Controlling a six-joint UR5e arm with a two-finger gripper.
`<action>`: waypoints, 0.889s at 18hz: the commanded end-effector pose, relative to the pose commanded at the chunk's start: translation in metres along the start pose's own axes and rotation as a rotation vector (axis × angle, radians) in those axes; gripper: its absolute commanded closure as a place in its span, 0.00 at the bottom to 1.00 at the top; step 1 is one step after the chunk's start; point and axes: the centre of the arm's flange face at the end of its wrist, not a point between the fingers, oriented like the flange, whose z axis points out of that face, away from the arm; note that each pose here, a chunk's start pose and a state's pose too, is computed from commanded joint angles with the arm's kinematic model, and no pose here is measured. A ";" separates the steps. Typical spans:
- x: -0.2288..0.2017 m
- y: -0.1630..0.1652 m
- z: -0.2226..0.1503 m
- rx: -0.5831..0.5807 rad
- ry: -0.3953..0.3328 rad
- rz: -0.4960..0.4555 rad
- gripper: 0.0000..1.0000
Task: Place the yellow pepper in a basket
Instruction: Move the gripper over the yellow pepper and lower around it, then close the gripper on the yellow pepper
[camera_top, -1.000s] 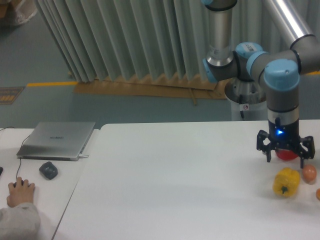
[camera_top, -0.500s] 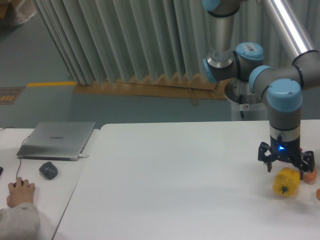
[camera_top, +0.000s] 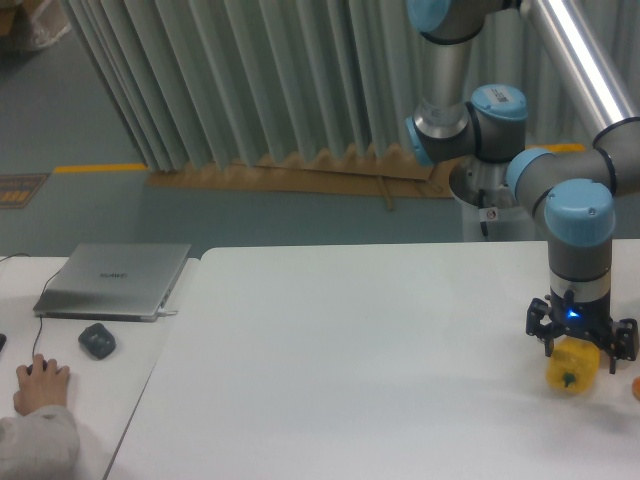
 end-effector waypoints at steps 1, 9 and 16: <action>0.001 0.001 0.002 -0.003 0.003 0.000 0.00; 0.016 0.007 0.016 -0.029 0.028 0.004 0.00; 0.014 0.011 0.022 -0.040 0.033 0.006 0.00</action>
